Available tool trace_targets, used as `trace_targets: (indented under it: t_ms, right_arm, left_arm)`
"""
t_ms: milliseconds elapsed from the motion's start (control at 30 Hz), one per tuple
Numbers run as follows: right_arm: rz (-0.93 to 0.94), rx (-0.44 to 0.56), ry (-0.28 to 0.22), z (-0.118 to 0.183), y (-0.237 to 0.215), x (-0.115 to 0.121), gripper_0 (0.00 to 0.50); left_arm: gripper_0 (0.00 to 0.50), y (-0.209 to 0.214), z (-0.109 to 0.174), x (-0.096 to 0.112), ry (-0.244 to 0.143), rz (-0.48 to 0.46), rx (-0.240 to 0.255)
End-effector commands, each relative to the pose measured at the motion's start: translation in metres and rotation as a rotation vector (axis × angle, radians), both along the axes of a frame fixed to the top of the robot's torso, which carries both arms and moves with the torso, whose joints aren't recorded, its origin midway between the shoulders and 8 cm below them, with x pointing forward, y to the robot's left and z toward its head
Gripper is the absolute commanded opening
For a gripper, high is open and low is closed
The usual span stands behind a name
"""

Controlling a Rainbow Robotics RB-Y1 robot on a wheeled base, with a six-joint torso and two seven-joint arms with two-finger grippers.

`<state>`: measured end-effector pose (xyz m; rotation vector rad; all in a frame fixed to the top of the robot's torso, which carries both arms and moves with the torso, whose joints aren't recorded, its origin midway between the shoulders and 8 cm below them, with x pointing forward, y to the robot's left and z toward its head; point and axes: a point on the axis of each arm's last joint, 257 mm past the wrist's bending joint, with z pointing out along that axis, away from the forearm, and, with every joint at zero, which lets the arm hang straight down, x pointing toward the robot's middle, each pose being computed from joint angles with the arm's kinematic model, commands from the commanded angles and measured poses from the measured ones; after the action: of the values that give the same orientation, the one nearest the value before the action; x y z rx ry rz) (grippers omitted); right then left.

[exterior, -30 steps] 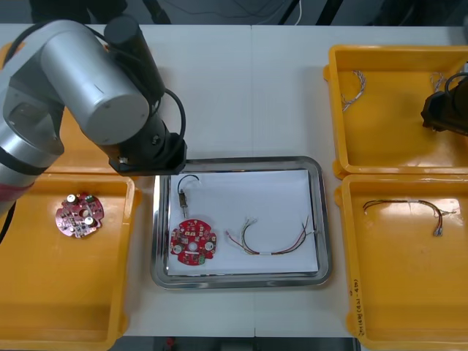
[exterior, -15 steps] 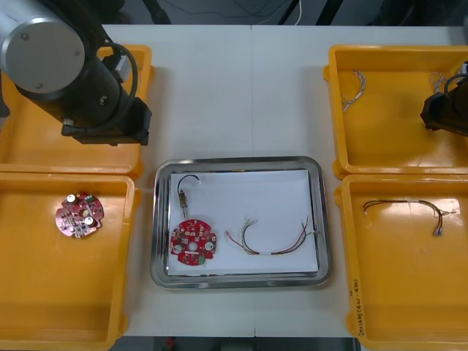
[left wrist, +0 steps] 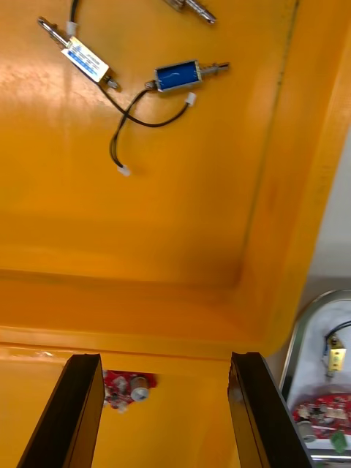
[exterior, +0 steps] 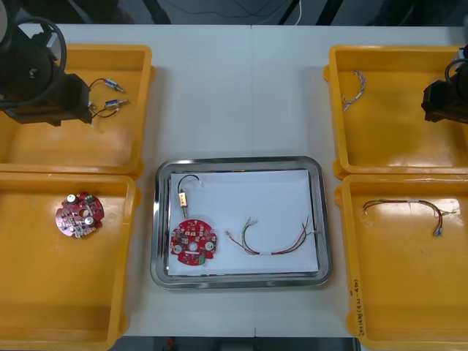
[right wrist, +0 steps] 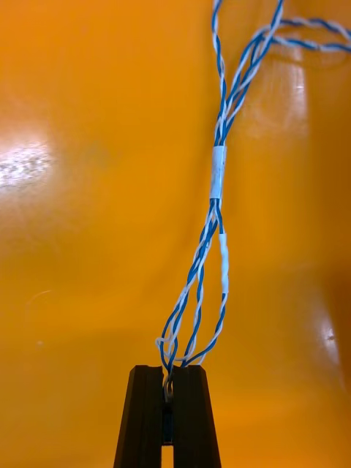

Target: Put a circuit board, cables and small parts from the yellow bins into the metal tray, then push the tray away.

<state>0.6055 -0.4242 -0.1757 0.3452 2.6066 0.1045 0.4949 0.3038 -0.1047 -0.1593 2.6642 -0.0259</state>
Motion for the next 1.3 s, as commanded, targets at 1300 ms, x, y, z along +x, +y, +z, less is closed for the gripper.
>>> trace_targets:
  t_ms: [1300]
  right_arm:
    - [-0.054, 0.078, 0.115, 0.039, 0.085, -0.049, 0.000]
  left_arm:
    - [0.500, 0.056, 0.008, 0.134, -0.285, -0.001, 0.058]
